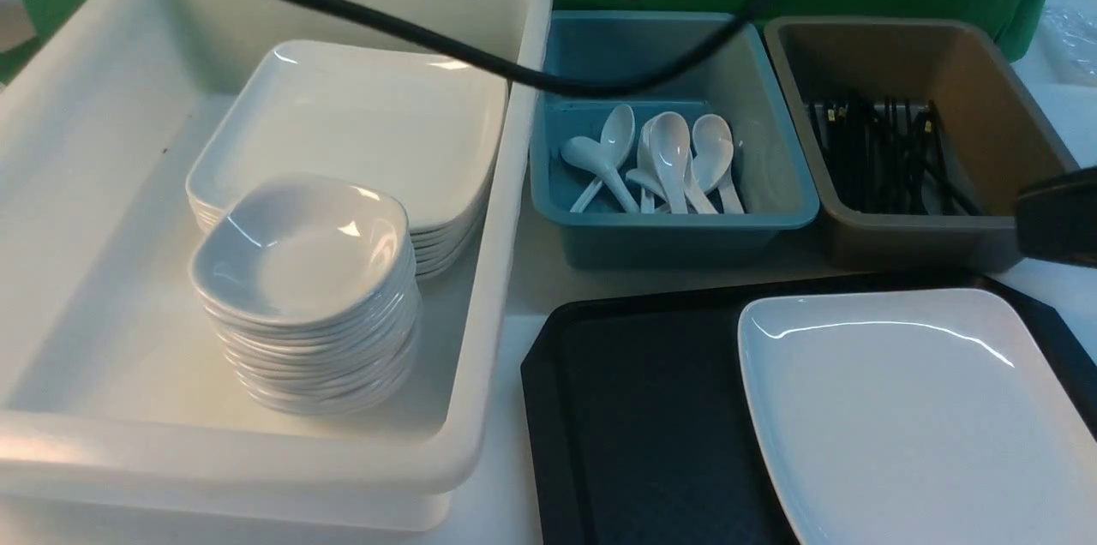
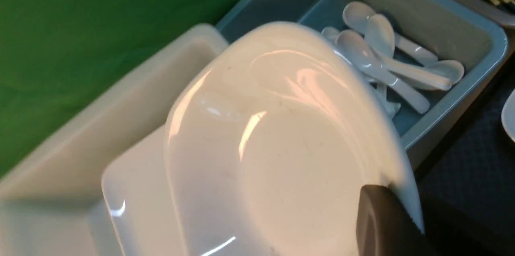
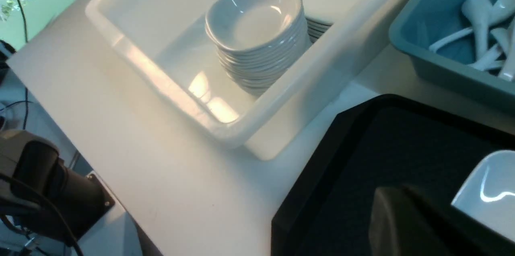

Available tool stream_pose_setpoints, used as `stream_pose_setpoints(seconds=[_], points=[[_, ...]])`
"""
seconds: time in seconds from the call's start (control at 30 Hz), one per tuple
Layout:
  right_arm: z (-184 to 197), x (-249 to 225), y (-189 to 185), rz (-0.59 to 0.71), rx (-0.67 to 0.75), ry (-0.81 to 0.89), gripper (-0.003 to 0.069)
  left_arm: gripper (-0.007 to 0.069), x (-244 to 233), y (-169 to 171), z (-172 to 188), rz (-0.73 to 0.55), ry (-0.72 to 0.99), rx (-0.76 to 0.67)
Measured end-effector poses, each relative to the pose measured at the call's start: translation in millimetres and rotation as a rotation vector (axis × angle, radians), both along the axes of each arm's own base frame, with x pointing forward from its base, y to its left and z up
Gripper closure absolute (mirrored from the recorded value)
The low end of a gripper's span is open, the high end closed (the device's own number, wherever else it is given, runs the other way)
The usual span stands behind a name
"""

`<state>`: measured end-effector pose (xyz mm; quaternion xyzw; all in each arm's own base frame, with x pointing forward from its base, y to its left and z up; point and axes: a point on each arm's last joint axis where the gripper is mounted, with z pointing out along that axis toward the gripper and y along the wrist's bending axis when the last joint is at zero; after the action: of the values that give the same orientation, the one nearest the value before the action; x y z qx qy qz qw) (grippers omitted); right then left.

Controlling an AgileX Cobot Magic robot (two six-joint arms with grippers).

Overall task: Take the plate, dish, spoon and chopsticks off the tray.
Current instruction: Use the left arm to put the small plate into the large storage box on the left

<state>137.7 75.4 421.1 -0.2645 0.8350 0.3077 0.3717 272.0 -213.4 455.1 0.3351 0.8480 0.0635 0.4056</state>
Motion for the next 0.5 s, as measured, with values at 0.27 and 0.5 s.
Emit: stream_pose_setpoints(seconds=[0.27,0.5], points=[[-4,39,27,0.111,-0.005,0.056,0.0620,0.0593,11,68,-66,0.245,0.229,0.054],[-18,76,82,0.162,-0.122,0.071,0.0620,0.0593,7,65,-126,0.209,0.328,0.053]])
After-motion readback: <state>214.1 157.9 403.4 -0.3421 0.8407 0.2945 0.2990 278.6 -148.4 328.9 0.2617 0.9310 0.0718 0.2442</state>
